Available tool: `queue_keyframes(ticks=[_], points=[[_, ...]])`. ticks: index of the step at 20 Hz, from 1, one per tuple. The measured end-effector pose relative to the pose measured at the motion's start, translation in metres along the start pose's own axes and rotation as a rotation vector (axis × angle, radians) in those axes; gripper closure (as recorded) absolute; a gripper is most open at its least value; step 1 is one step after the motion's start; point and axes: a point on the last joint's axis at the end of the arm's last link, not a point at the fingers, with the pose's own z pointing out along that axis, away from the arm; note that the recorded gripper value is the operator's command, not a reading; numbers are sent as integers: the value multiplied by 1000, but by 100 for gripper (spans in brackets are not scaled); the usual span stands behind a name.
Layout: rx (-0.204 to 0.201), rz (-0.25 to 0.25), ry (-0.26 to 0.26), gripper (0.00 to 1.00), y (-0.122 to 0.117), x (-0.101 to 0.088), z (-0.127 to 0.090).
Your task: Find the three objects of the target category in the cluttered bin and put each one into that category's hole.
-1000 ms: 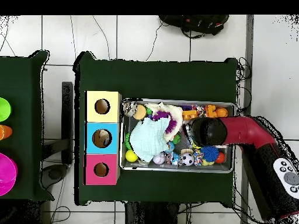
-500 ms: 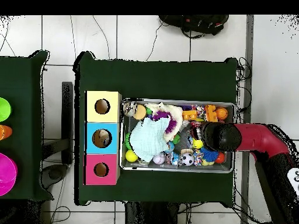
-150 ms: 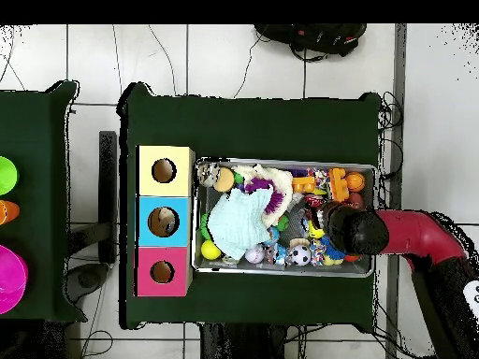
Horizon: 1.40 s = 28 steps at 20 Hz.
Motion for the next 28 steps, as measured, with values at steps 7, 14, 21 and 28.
queue_keyframes(ticks=[7,14,21,28], points=[[-2,-13,-3,0,12,20,4],[-15,-16,19,0,20,31,6],[-16,-11,16,0,19,36,7],[-18,-13,8,0,26,44,9]])
